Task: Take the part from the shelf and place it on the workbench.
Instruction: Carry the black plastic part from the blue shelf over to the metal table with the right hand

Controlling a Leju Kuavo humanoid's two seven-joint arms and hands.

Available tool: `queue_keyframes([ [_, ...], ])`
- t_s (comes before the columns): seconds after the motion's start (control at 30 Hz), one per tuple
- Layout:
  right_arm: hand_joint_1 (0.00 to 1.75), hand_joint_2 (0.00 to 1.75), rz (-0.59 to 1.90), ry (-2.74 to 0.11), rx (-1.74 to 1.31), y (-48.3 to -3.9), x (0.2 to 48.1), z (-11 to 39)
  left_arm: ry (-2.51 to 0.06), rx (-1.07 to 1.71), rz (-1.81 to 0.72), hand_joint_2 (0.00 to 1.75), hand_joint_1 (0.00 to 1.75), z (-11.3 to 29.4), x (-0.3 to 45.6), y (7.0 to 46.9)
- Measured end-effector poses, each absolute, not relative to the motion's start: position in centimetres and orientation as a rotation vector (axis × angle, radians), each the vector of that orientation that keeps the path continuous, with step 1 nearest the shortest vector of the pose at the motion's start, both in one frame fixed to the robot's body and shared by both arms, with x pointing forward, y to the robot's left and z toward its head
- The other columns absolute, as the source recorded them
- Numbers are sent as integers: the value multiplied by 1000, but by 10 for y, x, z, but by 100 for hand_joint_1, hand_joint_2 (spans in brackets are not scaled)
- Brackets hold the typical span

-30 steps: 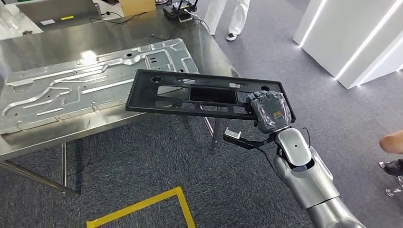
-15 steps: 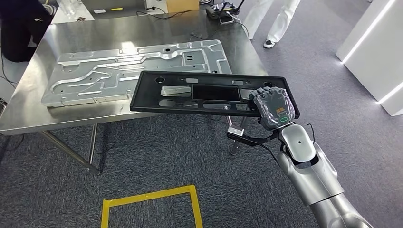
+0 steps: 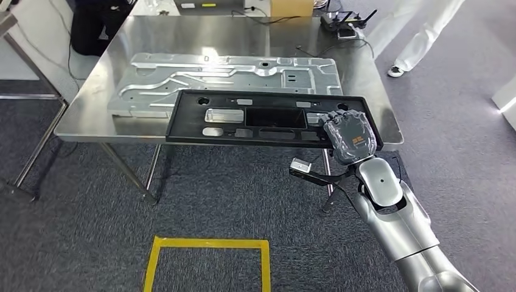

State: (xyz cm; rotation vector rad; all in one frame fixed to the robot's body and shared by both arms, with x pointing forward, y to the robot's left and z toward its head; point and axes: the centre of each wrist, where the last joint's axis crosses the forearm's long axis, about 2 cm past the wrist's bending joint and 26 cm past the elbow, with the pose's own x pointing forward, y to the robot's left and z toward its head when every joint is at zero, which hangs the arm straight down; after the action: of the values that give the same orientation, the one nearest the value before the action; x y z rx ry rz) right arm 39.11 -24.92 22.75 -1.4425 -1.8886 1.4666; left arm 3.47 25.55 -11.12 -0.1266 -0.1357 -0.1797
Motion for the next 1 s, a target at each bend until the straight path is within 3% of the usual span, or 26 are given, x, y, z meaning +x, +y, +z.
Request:
queue_keyframes([
  [0.23,175,175,1458,-1837,-1578,-251,391,229,-123,-123,-185,175,0,-111,33,256],
  [1.0,175,175,1460,-1799,-1597,-256,391,226,-118,-125,-183,175,0,-111,33,255],
])
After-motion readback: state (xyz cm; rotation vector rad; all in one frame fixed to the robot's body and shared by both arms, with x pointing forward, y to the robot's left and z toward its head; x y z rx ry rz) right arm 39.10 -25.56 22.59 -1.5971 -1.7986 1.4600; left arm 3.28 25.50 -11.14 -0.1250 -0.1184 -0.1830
